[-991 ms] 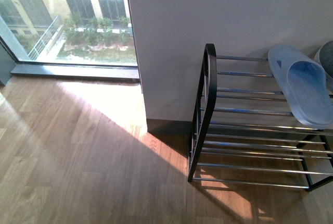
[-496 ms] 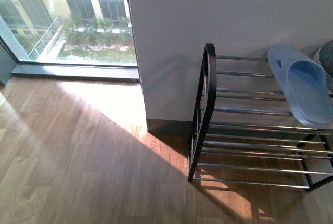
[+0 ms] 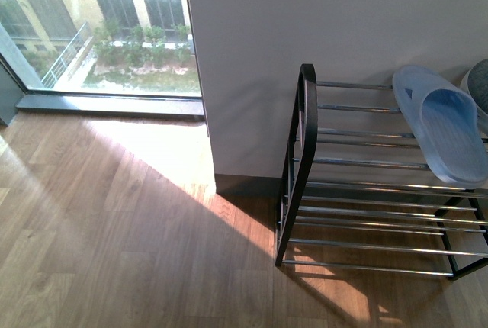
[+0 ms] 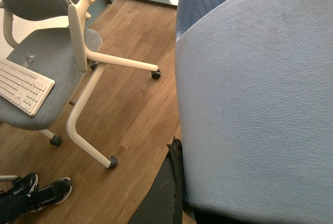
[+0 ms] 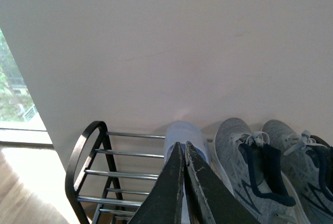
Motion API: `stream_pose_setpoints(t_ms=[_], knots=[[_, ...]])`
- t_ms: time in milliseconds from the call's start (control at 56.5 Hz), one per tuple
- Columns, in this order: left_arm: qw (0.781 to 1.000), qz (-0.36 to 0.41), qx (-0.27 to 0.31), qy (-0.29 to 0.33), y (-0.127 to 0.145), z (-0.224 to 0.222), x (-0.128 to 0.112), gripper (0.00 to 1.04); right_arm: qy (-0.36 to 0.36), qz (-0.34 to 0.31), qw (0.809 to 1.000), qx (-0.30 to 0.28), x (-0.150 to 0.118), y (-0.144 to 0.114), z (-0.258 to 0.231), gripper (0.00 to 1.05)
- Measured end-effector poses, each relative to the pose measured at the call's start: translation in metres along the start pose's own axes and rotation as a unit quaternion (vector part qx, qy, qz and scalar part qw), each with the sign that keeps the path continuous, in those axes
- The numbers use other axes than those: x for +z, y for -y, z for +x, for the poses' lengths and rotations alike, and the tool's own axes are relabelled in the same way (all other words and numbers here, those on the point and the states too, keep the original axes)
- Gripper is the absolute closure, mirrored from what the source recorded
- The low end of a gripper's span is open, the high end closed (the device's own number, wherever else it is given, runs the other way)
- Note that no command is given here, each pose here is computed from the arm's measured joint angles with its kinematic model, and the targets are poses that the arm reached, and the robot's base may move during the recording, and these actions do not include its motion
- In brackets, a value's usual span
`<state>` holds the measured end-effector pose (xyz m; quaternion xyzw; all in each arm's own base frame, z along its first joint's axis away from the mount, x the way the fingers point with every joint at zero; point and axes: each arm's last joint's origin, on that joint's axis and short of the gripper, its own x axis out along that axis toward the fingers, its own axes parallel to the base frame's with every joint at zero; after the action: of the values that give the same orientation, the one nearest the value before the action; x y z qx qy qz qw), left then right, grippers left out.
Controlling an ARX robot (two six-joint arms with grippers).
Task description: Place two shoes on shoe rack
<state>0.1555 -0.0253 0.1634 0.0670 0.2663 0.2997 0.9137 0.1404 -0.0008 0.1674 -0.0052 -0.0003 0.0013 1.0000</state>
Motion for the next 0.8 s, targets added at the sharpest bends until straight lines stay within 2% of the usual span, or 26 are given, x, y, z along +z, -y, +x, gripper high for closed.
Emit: stream_pose_setpoints(t_ms=[797], knots=[[1.000, 0.000, 0.000, 0.000, 0.000, 0.000, 0.000, 1.03, 0.010, 0.000, 1.000, -0.002, 0.006, -0.001, -0.027, 1.03]])
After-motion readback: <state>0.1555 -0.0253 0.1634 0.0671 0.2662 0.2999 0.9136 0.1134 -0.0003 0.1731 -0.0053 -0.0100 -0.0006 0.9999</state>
